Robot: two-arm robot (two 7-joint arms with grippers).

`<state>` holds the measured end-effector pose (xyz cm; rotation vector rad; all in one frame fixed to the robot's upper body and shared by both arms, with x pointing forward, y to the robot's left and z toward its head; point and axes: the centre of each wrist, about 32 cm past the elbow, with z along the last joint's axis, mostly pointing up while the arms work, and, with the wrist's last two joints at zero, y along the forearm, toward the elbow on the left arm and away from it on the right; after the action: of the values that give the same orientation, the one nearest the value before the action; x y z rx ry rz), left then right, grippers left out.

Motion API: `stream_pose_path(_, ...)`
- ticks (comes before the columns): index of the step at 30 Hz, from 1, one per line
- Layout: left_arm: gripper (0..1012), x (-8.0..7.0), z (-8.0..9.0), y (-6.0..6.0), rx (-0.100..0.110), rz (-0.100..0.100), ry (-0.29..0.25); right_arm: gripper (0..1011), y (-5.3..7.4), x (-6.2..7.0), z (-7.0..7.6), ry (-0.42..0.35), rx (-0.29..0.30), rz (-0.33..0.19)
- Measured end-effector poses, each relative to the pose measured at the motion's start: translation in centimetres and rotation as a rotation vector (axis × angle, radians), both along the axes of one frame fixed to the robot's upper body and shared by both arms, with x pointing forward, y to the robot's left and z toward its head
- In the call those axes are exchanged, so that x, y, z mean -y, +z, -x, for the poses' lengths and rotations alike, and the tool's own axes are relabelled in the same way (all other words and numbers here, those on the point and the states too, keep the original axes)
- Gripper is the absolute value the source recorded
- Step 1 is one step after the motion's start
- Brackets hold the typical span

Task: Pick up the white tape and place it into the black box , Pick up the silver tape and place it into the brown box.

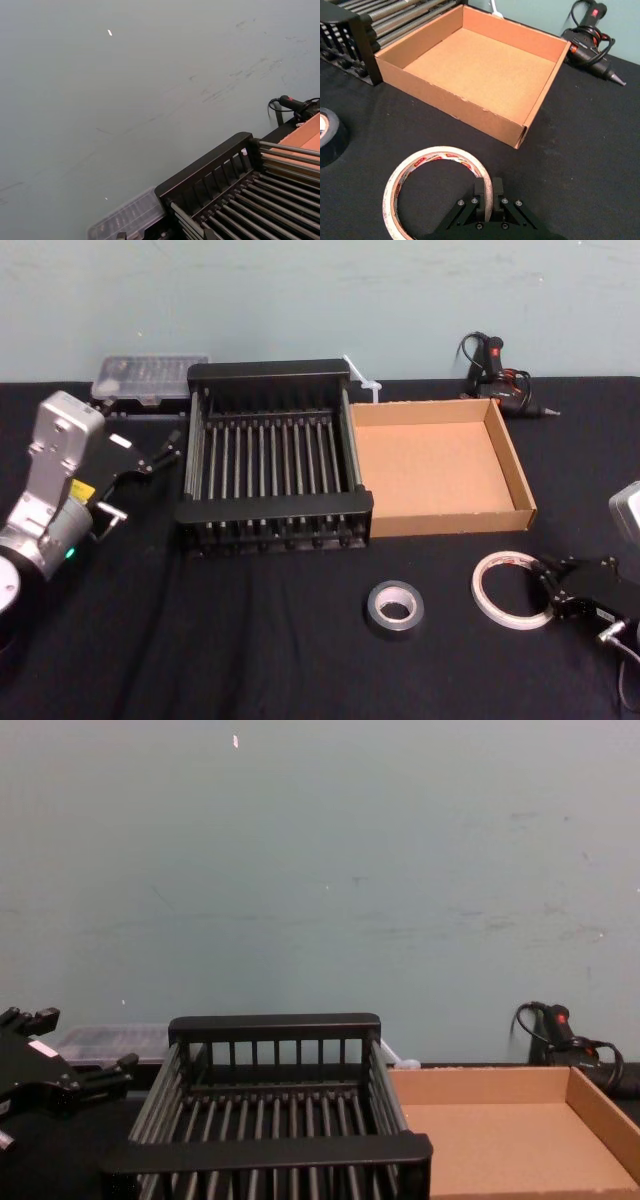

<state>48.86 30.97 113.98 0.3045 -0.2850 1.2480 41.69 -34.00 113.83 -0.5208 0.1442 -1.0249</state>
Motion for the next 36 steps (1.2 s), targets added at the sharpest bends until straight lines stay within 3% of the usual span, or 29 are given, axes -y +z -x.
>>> stream_pose_path(7, 1001, 0.0, 0.0, 0.0, 0.0, 0.0, 0.0, 93, 0.4, 0.1, 0.1, 0.021, 0.022, -0.014)
stream_pose_path(21, 1001, 0.0, 0.0, 0.0, 0.0, 0.0, 0.0, 94, 3.0, 0.4, -0.1, 0.026, 0.072, -0.068)
stream_pose_path(36, 1001, 0.0, 0.0, 0.0, 0.0, 0.0, 0.0, 94, 3.9, 0.2, -2.5, -0.014, 0.126, -0.063)
